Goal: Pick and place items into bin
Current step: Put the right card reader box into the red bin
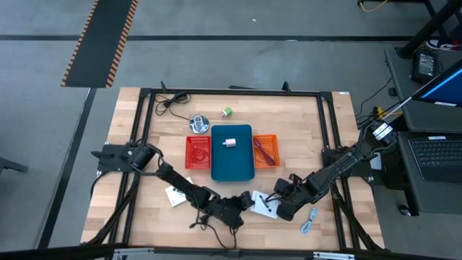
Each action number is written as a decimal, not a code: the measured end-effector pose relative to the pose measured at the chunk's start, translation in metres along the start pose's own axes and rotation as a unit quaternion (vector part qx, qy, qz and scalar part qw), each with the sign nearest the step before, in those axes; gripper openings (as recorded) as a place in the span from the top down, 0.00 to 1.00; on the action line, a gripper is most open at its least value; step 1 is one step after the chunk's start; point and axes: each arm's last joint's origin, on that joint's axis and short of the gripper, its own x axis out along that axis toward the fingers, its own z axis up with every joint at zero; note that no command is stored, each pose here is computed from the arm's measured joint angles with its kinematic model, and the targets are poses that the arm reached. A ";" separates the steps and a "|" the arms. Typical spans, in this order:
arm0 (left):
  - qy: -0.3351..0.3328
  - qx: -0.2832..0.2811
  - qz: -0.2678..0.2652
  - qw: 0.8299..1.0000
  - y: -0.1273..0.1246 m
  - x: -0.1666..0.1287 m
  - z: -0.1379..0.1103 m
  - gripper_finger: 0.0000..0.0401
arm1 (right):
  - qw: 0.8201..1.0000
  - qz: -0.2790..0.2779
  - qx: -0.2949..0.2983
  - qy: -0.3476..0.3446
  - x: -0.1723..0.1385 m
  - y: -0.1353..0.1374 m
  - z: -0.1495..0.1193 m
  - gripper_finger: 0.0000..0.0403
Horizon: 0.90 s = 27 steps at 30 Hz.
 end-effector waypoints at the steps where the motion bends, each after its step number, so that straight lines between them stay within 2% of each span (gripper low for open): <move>1: 0.006 0.001 0.004 1.000 -0.001 -0.001 0.001 0.95 | 1.000 -0.002 0.000 -0.004 0.000 0.000 0.000 1.00; 8: 0.036 -0.010 0.041 0.998 0.001 -0.013 0.015 0.95 | 1.000 0.006 -0.013 -0.005 -0.005 0.004 0.003 1.00; 18: 0.099 -0.028 0.113 0.988 0.009 -0.035 0.040 0.95 | 0.997 0.014 -0.055 -0.050 -0.046 0.017 0.020 1.00; 27: 0.117 -0.060 0.141 0.981 0.015 -0.052 0.048 0.95 | 0.991 0.055 -0.083 -0.093 -0.076 0.020 0.029 1.00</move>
